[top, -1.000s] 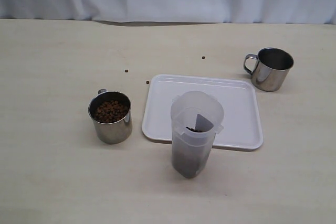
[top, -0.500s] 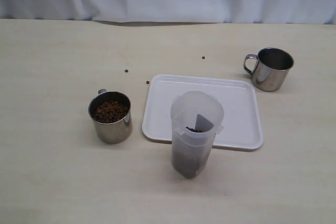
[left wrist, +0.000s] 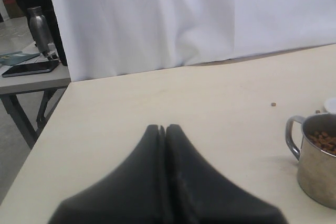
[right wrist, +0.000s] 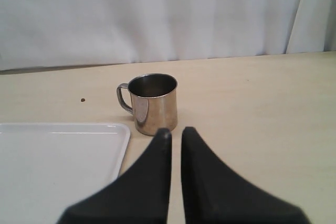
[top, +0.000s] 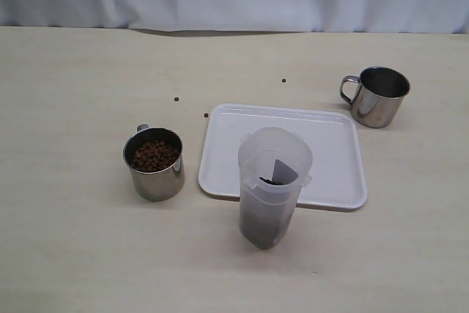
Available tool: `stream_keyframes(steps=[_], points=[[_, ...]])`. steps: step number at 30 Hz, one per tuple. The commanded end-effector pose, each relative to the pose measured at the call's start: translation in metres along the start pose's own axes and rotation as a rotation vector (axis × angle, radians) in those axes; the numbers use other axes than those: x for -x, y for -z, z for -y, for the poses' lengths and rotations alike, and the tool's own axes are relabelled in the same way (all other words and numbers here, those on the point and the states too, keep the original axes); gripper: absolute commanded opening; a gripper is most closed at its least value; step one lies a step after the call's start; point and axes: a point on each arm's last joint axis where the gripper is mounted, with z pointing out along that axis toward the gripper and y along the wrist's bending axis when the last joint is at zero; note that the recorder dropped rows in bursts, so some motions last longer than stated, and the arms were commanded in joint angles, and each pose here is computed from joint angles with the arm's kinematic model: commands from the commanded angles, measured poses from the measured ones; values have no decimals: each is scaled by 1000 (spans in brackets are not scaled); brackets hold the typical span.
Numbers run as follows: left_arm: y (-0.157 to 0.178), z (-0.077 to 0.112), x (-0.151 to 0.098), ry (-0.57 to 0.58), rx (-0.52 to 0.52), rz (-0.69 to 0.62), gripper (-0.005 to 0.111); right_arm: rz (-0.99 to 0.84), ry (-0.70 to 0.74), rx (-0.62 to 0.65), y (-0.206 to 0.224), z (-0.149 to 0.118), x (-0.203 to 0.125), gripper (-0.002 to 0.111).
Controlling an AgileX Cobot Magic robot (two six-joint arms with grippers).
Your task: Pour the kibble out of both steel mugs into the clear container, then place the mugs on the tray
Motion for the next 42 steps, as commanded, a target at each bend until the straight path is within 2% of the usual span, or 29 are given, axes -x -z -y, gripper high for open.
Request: stream_keyframes(steps=[1, 19, 27, 34, 36, 39, 42], points=[[0, 1, 0, 8, -8, 9, 0, -5, 9, -1, 0, 0, -1, 5], [0, 0, 2, -12, 1, 34, 0, -5, 9, -1, 0, 0, -1, 5], [8, -6, 36, -14, 72, 419, 0, -5, 9, -1, 0, 0, -1, 5], [15, -8, 48, 6, 93, 573, 0, -5, 9, -1, 0, 0, -1, 5], [20, -10, 55, 48, 96, 674, 0, -5, 9, -1, 0, 0, -1, 5], [36, -12, 71, 88, 111, 919, 0, -5, 9, -1, 0, 0, -1, 5], [52, -14, 80, 178, 76, 1133, 0, -5, 9, -1, 0, 0, -1, 5]])
